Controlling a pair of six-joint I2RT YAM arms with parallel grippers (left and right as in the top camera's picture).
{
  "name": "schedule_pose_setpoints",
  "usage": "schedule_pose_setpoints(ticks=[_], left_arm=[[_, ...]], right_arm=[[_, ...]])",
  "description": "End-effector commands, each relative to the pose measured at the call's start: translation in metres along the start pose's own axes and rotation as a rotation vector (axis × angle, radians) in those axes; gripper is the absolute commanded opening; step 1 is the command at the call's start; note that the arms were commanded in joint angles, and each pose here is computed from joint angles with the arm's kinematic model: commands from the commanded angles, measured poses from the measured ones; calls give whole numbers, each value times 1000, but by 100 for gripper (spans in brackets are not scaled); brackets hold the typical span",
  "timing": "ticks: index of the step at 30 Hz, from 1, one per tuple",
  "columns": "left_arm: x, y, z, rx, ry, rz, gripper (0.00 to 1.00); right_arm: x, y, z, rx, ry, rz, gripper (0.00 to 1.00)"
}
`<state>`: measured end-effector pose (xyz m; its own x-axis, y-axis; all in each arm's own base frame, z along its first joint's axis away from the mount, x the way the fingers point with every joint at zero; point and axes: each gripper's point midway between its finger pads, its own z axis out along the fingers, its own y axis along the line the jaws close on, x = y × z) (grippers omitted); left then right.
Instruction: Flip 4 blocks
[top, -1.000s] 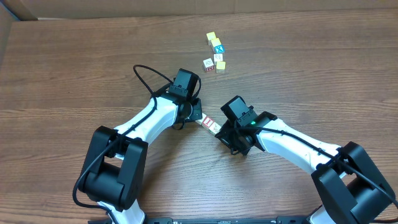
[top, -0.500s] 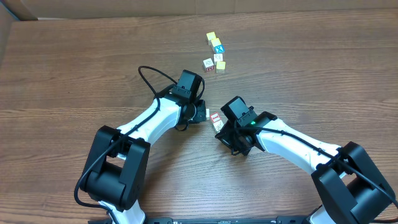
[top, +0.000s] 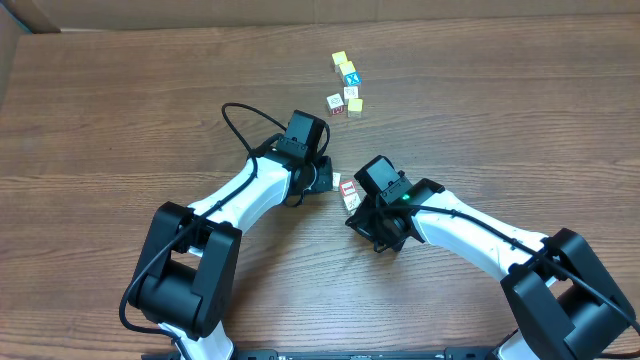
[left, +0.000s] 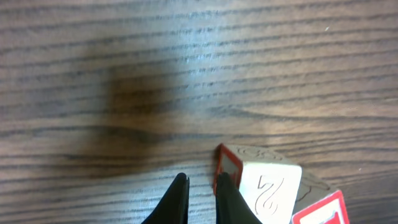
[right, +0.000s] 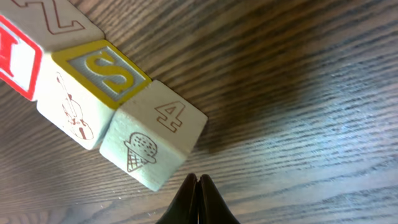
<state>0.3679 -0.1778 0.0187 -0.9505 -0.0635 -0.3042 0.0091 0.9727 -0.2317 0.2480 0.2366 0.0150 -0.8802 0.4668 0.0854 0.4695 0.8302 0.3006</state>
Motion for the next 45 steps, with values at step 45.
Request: schedule_pose_setpoints(ticks=[45], left_arm=[[14,0,7,17,79,0,4]], right_arm=[[-12,-1,-3,25,-72,-52,8]])
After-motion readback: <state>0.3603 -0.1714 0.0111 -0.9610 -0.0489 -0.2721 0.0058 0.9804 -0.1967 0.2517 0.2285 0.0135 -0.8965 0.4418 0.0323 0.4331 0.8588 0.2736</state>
